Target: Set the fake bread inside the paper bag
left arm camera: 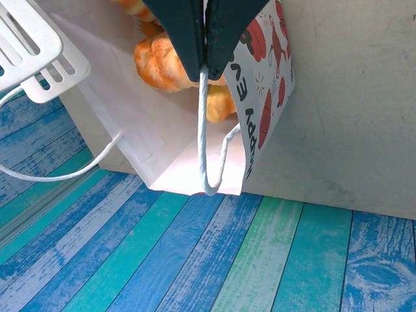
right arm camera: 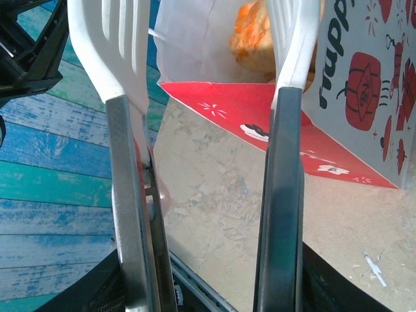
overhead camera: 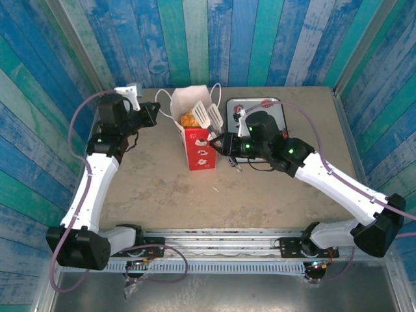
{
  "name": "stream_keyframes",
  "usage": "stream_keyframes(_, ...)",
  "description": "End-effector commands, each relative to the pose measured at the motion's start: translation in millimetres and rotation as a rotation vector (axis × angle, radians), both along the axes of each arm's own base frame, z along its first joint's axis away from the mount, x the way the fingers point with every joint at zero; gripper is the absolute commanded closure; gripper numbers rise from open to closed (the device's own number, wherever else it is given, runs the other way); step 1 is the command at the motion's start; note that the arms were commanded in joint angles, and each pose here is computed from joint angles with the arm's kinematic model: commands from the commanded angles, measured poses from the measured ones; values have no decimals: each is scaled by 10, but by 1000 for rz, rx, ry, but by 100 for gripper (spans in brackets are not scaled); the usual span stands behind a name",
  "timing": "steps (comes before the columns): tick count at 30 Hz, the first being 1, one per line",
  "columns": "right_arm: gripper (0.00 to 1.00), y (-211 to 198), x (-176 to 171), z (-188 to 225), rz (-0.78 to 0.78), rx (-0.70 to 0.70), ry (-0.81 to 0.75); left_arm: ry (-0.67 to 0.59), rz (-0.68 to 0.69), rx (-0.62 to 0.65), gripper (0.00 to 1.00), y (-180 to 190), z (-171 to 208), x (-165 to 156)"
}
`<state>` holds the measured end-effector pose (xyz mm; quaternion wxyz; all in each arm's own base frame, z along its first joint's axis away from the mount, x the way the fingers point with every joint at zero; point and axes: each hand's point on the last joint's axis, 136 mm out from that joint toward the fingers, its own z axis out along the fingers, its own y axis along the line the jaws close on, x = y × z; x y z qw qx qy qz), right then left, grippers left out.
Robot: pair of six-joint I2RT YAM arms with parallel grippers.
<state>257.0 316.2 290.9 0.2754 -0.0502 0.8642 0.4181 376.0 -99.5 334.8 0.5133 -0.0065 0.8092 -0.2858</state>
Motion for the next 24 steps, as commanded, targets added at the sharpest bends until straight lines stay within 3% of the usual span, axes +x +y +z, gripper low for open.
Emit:
stream_keyframes(1,50,0,10,382,14,59,-89,-58,-16,-5,99,-10,192,-80)
stream_keyframes(5,51,15,-13,590,35,91,-125,-69,-18,-3,97,-9,200,-106)
stream_keyframes(10,51,17,-88,948,65,175,-192,-78,-26,-6,86,-21,224,-123)
stream_keyframes(16,52,-170,-167,1410,49,194,-287,-78,-8,-4,66,7,198,-124)
stream_keyframes(24,54,-842,-111,1688,-143,82,-402,-110,19,24,35,70,266,-175)
